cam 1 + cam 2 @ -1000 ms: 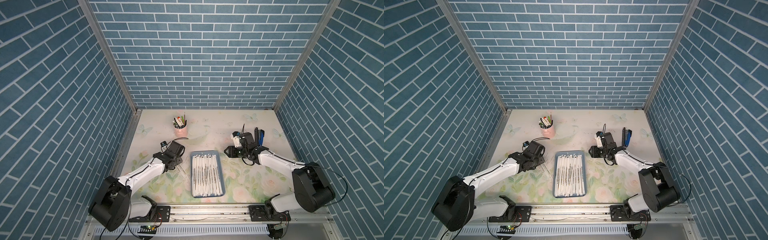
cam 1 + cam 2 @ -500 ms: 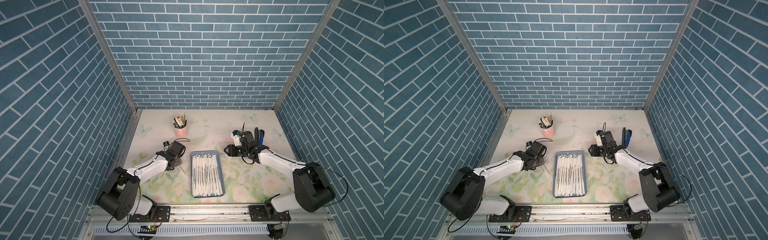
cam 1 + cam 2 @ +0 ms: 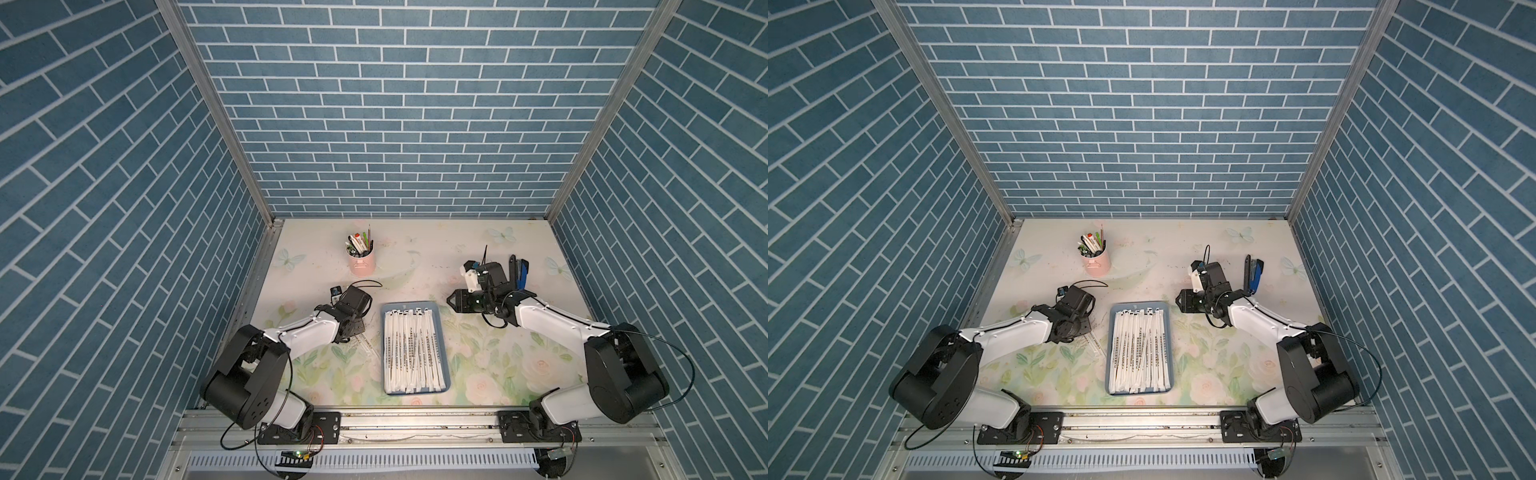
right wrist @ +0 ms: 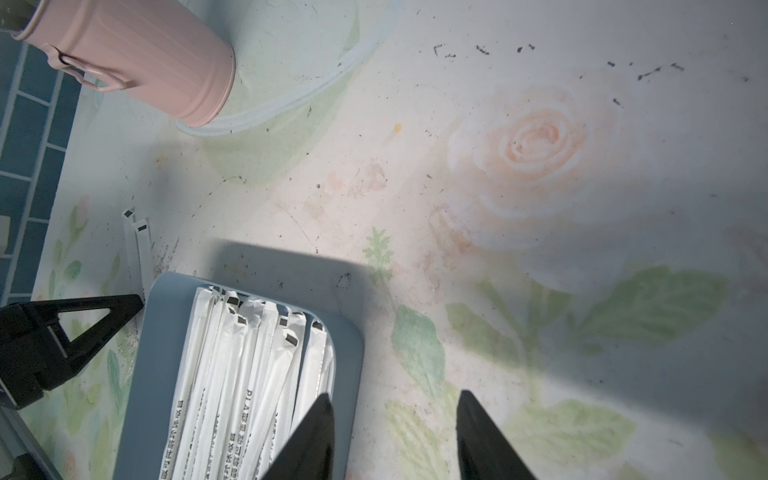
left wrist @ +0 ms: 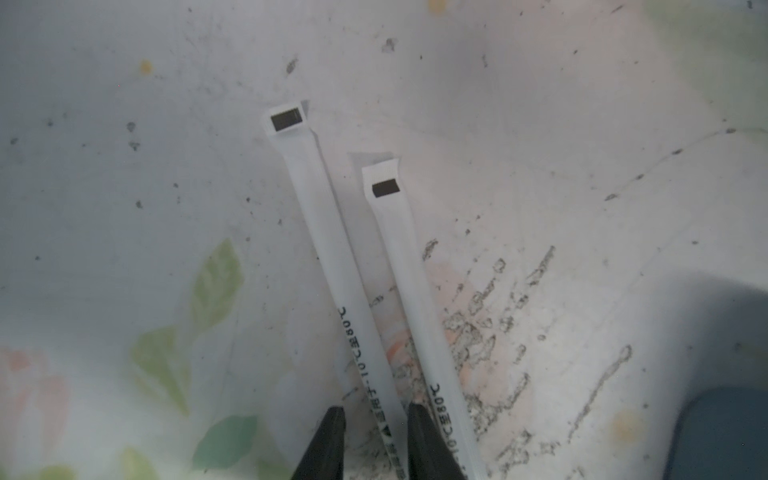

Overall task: Put the straws into the storage box
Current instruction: Pick up the straw from the center of the board.

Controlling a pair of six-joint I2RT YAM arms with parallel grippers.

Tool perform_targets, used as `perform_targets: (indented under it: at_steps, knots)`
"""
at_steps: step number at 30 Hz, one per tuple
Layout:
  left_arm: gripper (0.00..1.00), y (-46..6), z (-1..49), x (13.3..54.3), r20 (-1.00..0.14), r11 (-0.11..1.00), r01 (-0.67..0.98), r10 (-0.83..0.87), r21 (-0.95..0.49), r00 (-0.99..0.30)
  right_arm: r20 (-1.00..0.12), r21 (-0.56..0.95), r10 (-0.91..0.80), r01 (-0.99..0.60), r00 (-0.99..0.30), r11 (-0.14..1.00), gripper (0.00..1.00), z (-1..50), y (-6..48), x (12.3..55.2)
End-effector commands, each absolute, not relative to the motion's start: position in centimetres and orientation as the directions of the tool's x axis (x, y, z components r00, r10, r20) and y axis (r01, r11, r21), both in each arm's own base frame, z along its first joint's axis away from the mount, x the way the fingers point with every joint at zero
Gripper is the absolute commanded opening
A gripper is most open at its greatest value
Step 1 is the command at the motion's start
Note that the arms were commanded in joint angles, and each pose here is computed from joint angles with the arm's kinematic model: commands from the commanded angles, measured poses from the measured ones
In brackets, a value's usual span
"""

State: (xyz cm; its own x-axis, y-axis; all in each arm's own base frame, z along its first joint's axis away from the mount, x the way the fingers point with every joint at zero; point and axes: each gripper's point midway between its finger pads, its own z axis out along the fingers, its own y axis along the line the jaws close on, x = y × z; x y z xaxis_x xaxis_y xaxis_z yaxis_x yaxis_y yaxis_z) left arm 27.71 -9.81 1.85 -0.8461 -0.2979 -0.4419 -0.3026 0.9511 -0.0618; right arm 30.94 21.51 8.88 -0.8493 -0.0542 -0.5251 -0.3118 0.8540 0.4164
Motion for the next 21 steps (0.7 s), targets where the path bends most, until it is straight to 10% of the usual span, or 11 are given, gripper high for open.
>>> perform_targets:
  at_steps: [1,21]
  knots:
    - [0.28,-9.7,1.4,27.6,-0.434,0.955,-0.293,-0.286,-0.054,-0.854,-0.515,0.421,-0.034,-0.287,-0.857,0.861,0.48,9.0,21.7,31.3]
    - [0.07,-6.6,5.3,25.4,-0.499,0.942,-0.336,-0.284,0.016,-0.819,-0.520,0.425,-0.031,-0.291,-0.854,0.857,0.48,9.7,22.5,32.0]
